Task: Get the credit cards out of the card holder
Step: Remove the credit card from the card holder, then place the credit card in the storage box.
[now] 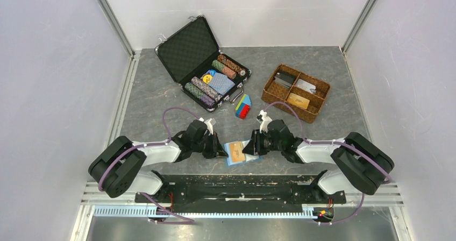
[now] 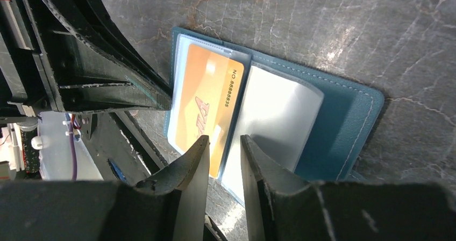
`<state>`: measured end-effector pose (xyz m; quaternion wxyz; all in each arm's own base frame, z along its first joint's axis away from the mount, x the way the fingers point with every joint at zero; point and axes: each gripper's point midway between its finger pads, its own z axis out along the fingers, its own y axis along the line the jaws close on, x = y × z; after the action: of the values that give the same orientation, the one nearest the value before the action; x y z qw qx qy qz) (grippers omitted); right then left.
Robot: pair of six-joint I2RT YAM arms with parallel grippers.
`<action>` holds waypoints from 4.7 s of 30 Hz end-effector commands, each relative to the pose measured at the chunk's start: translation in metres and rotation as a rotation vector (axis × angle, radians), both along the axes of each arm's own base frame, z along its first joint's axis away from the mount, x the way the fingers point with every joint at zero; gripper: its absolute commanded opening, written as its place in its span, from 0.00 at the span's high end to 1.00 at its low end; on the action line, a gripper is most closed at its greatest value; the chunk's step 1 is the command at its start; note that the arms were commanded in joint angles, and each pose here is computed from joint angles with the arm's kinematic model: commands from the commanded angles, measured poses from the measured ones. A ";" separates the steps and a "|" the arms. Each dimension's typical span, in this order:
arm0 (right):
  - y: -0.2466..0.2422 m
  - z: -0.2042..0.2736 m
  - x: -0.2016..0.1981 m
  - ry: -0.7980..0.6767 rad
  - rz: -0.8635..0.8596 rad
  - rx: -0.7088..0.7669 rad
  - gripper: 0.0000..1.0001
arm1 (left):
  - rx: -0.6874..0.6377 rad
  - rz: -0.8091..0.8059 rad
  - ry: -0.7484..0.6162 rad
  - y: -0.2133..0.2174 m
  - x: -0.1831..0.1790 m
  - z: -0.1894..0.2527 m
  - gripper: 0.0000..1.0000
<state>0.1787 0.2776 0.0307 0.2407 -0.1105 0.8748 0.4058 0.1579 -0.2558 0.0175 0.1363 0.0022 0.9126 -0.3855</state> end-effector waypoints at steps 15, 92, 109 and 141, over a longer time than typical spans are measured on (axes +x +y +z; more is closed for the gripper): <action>0.008 -0.007 -0.005 0.026 0.023 0.064 0.70 | 0.085 0.031 0.037 0.016 -0.006 -0.020 0.79; -0.008 0.134 -0.069 -0.225 0.448 0.501 1.00 | -0.315 -0.432 -0.222 -0.039 -0.024 0.180 0.41; -0.003 0.133 -0.070 -0.208 0.447 0.512 0.99 | -0.401 -0.490 -0.133 -0.048 -0.034 0.175 0.98; -0.021 0.179 0.002 -0.279 -0.064 0.591 0.35 | -0.592 0.174 -0.255 -0.046 0.052 0.213 0.98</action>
<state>0.1690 0.2586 0.1822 0.3544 -0.0880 0.7089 0.6035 0.1958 -0.3022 0.2111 0.2549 -0.0228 0.7649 -0.5912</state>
